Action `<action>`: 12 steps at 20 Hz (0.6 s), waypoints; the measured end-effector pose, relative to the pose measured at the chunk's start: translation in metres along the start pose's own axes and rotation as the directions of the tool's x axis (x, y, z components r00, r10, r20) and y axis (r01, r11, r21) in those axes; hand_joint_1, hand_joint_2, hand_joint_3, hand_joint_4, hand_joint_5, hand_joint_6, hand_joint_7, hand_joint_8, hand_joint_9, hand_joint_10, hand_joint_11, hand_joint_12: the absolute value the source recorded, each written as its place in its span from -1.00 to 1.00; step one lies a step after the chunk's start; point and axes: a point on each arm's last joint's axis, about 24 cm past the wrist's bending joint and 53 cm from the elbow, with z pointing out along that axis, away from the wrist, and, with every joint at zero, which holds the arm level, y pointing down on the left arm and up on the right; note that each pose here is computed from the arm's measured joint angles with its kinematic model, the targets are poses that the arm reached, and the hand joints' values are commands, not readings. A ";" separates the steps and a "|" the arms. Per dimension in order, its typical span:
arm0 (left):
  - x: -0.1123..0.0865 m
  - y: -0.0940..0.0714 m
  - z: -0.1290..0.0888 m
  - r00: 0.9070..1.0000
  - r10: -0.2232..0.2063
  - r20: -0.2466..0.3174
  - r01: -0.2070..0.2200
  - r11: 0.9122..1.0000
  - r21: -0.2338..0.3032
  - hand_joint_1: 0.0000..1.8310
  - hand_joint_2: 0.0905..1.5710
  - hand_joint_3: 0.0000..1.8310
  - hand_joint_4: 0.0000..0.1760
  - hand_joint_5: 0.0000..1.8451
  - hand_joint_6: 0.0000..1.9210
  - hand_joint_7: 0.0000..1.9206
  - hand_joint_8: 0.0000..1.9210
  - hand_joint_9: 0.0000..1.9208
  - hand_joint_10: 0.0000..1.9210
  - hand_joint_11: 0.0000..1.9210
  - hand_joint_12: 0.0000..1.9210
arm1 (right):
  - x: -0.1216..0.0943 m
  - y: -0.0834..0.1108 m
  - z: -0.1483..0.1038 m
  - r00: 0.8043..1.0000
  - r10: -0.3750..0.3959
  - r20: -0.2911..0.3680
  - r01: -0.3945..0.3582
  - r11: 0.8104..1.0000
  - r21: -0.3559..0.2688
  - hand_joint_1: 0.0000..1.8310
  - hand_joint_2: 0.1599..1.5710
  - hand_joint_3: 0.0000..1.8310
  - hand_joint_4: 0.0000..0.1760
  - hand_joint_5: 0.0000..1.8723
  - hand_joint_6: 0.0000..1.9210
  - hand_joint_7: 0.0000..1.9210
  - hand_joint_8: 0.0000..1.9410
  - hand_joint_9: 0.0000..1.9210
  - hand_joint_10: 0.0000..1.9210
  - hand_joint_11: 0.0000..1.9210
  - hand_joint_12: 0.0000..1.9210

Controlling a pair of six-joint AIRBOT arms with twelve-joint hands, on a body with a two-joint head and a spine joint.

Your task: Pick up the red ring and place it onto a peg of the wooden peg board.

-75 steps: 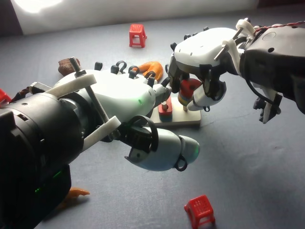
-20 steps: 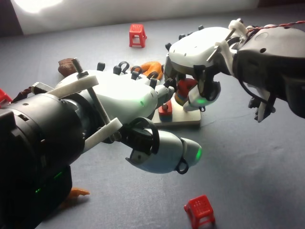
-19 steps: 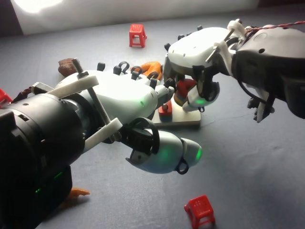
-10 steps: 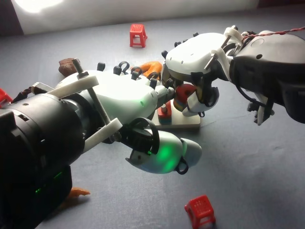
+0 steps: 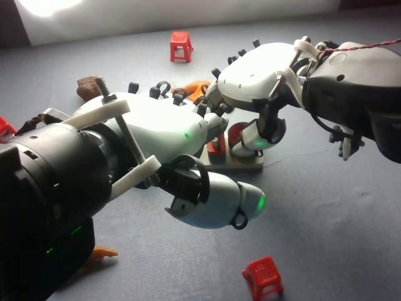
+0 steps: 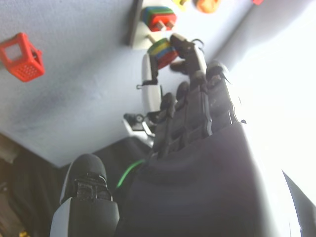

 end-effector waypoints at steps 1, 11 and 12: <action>0.000 0.000 0.000 1.000 0.000 0.000 0.000 1.000 0.000 -1.00 0.46 -1.00 -1.00 -0.95 -1.00 -0.96 -1.00 -0.98 -1.00 -0.98 -0.99 | 0.000 0.000 0.000 1.000 -0.001 0.000 0.001 1.000 -0.001 0.06 0.17 -1.00 -1.00 -0.52 -0.66 -0.35 -0.78 -0.54 -0.21 -0.91 0.62; 0.000 -0.001 0.000 1.000 0.011 -0.001 -0.011 1.000 0.002 -1.00 0.44 -1.00 -1.00 -0.93 -1.00 -0.94 -1.00 -0.97 -1.00 -0.99 -0.97 | -0.026 -0.025 -0.029 0.999 0.019 0.049 -0.021 0.999 0.044 -0.21 0.33 -0.99 -1.00 -0.70 -0.90 -0.55 -0.98 -0.82 -0.29 -1.00 0.42; 0.000 -0.001 0.000 1.000 0.011 -0.001 -0.011 1.000 0.003 -1.00 0.44 -1.00 -1.00 -0.93 -1.00 -0.94 -1.00 -0.97 -1.00 -0.99 -0.97 | -0.027 -0.031 -0.037 0.998 0.021 0.052 -0.024 0.998 0.058 -0.21 0.33 -0.99 -1.00 -0.70 -0.90 -0.55 -0.98 -0.82 -0.29 -1.00 0.42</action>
